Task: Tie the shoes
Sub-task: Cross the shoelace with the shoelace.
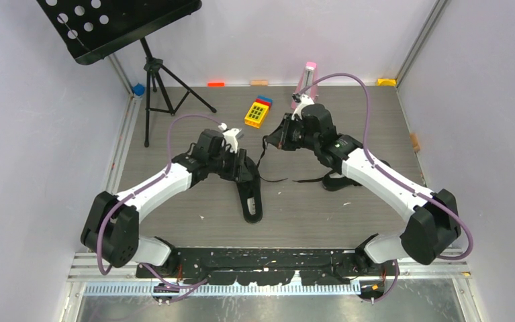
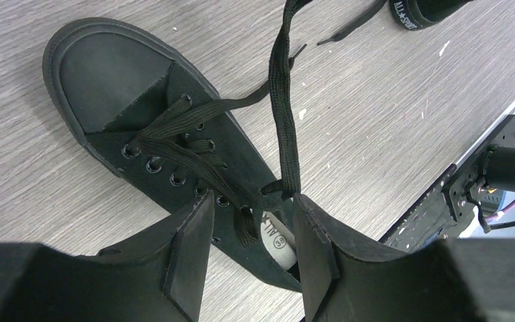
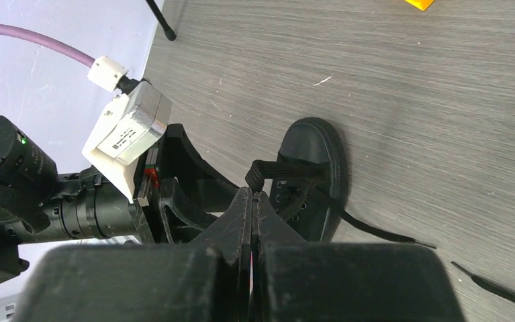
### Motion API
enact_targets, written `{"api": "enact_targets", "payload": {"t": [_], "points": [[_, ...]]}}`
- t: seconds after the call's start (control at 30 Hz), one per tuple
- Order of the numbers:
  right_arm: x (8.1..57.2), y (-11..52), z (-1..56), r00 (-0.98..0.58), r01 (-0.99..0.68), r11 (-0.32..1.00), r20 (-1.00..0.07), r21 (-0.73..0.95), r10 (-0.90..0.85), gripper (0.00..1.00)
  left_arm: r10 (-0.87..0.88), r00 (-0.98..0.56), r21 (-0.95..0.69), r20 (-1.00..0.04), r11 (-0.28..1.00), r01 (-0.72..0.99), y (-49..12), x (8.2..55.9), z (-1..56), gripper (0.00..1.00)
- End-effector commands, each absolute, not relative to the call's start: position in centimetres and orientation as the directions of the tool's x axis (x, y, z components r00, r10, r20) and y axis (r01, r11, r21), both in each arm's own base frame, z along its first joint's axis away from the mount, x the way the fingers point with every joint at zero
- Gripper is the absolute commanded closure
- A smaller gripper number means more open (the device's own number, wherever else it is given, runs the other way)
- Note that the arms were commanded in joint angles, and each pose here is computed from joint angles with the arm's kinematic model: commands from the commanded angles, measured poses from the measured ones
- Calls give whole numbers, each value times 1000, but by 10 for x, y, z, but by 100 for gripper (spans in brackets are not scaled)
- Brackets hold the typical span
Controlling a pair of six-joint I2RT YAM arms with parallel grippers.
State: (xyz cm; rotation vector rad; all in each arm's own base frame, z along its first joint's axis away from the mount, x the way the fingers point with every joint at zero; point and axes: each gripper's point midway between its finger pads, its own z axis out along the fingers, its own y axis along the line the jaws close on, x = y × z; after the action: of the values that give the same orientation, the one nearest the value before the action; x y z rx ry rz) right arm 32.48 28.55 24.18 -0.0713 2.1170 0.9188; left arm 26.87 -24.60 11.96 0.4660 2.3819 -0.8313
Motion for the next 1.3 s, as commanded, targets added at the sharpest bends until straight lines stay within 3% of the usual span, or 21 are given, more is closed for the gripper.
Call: {"api": "enact_targets", "payload": {"t": [0.0,0.23,0.4,0.63,1.0,1.07,1.13,1.27], "points": [[329,303,279,-651,-404,661,-707,632,278,100,34,-766,-518,-642,718,465,-247,279,133,51],[330,305,285,-646,-415,653,-711,633,278,100,-94,-814,-609,-573,713,346,-228,291,131,50],[327,314,282,-677,-432,633,-694,642,242,100,-151,-789,-626,-596,702,339,-217,289,144,45],[320,353,286,-728,-487,563,-666,668,160,100,-285,-748,-676,-600,680,284,-191,291,155,39],[312,432,279,-763,-540,513,-645,667,35,99,-319,-717,-695,-620,648,313,-182,262,144,32],[310,445,272,-771,-543,517,-637,662,5,91,-323,-712,-707,-623,622,336,-185,261,147,32],[312,452,264,-782,-531,538,-624,654,-13,65,-328,-713,-718,-620,604,346,-189,262,147,32],[323,437,254,-773,-500,634,-634,590,-20,40,-346,-732,-756,-587,558,342,-197,266,144,31]]}}
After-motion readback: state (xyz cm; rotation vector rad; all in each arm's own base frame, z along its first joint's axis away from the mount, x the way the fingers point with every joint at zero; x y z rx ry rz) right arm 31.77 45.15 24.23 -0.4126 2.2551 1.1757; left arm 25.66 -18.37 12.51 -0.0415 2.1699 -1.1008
